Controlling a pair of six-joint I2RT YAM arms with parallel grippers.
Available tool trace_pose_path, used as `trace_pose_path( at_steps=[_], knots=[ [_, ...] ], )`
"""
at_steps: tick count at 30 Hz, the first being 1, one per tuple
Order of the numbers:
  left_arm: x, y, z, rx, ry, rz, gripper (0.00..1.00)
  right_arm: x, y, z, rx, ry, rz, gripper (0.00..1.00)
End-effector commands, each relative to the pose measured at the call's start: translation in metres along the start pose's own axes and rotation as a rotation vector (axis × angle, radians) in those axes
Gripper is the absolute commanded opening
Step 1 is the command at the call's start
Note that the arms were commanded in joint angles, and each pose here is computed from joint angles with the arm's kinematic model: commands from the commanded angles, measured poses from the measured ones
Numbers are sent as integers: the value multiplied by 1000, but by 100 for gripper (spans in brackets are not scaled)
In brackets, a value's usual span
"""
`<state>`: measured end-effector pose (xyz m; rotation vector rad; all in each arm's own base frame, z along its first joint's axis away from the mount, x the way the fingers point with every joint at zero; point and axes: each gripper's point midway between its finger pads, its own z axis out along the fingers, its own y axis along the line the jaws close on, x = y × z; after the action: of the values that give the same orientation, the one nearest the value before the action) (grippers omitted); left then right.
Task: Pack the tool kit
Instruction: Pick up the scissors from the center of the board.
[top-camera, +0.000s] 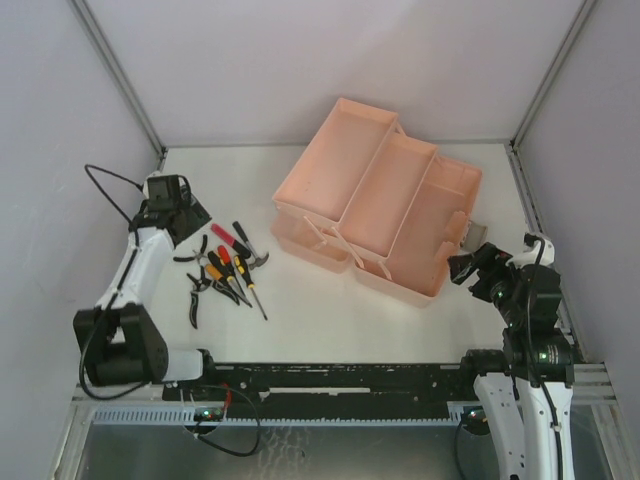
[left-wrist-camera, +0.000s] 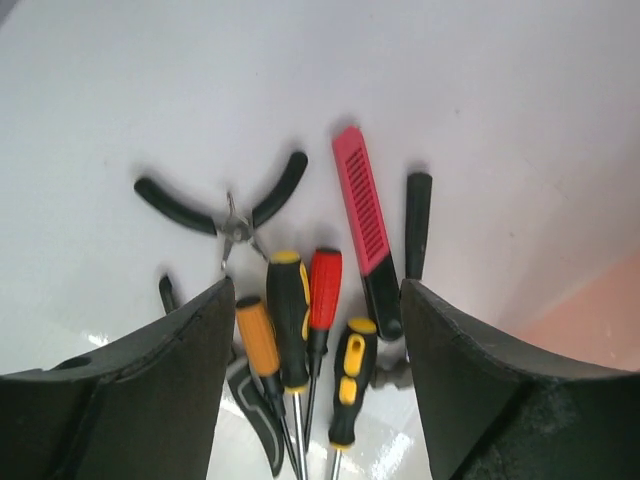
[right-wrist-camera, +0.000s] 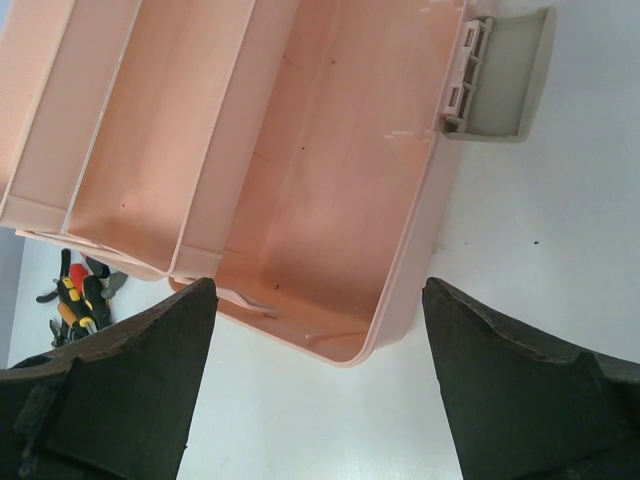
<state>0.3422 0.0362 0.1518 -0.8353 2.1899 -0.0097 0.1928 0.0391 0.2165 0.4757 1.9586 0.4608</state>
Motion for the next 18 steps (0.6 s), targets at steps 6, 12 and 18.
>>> trace_pose_path(
  at_steps=[6, 12, 18],
  knots=[
    [19, -3, 62, -14, 274, 159, 62, -10, 7, 4, -36, -30, -42, 84],
    [24, 3, 80, -22, 289, 185, 61, -9, 11, 6, -52, -18, -42, 85],
    [25, 3, 100, -41, 306, 204, 57, -7, 12, 9, -62, -3, -41, 85]
  ],
)
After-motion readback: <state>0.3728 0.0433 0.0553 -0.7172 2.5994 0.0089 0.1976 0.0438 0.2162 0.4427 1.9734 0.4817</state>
